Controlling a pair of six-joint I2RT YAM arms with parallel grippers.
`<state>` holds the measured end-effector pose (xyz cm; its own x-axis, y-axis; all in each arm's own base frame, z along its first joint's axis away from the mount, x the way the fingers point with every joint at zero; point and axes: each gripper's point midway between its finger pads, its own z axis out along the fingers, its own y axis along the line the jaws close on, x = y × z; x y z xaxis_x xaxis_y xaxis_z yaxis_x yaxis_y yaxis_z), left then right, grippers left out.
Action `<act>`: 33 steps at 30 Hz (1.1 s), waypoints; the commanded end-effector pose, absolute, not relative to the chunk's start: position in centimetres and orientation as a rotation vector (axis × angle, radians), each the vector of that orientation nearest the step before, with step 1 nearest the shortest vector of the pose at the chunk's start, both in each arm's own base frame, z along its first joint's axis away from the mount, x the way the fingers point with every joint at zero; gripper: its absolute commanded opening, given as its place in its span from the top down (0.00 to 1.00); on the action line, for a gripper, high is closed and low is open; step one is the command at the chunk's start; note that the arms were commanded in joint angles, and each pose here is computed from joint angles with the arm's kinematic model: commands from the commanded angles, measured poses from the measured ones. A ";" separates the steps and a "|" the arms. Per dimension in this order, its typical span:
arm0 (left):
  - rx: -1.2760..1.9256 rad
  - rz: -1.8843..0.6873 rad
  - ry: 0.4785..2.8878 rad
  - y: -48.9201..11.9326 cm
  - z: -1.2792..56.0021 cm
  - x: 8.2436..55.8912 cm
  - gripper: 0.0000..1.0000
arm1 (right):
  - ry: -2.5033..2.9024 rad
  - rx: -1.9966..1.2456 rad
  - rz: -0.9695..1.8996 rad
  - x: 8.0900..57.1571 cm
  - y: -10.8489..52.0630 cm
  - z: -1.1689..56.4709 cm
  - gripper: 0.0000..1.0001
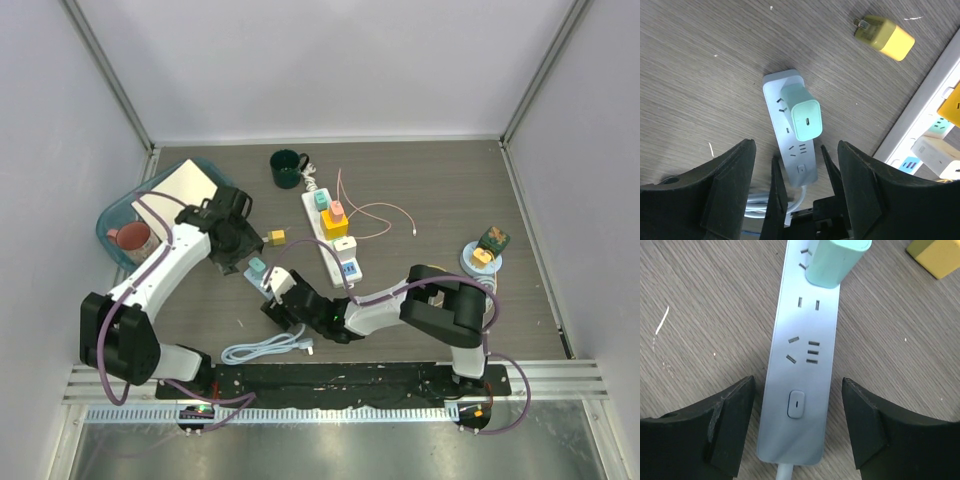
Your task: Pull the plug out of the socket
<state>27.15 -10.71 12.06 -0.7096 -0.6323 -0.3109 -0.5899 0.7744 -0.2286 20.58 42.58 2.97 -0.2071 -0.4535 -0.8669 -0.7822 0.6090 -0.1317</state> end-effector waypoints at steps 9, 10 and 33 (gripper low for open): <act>-0.963 -0.283 2.587 -12.7 11.0 28.6 0.28 | 1.793 -0.901 0.483 21.3 43.7 2.7 0.48; -0.964 -0.277 2.600 -12.7 10.8 28.4 0.28 | 1.794 -0.890 0.497 21.2 43.7 2.7 0.56; -1.088 -0.147 2.632 -11.8 7.7 27.1 0.41 | 1.832 -0.834 0.506 21.0 43.1 0.9 0.99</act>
